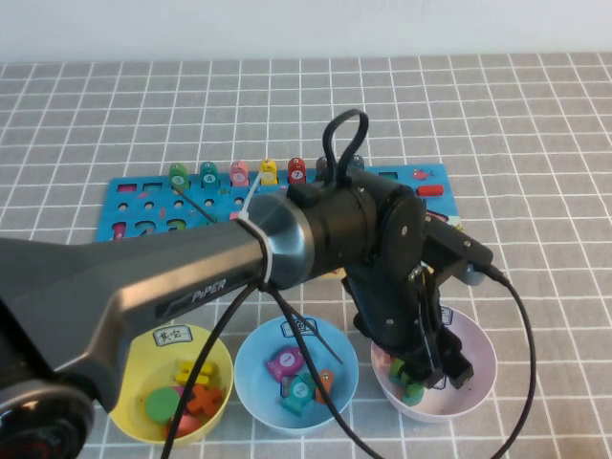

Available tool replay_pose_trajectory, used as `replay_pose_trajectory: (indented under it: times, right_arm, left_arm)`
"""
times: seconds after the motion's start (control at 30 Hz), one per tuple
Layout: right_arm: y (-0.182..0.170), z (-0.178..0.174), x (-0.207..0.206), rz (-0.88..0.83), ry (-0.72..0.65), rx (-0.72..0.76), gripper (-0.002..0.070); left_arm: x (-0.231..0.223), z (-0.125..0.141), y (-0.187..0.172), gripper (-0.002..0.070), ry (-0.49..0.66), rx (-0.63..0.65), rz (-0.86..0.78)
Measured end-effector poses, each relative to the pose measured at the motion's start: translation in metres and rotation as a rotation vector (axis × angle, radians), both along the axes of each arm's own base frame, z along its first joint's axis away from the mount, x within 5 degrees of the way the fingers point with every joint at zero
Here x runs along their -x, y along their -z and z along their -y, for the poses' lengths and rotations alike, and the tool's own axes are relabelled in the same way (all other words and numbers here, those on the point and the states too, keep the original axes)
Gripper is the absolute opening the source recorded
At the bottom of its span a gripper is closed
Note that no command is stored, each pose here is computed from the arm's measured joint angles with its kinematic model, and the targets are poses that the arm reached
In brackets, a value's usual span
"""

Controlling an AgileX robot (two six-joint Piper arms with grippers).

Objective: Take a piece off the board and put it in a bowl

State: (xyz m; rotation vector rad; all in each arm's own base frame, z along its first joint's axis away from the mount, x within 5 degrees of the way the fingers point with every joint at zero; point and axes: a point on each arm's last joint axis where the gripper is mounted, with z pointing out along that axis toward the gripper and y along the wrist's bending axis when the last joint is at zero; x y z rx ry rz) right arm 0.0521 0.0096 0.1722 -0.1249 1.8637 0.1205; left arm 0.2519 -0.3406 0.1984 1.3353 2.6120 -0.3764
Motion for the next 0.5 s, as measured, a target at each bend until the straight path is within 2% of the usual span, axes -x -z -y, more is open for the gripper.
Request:
replay_pose_trajectory:
  times: [0.37,0.5]
  right_arm:
    - [0.0,0.0,0.0,0.0,0.0,0.0,-0.0017]
    - [0.0,0.0,0.0,0.0,0.0,0.0,-0.0017]
  left_arm:
    - [0.005,-0.004,-0.022,0.0372,0.012,-0.042,-0.052]
    - [0.009,-0.01,-0.049,0.0301,0.016,-0.004,-0.011]
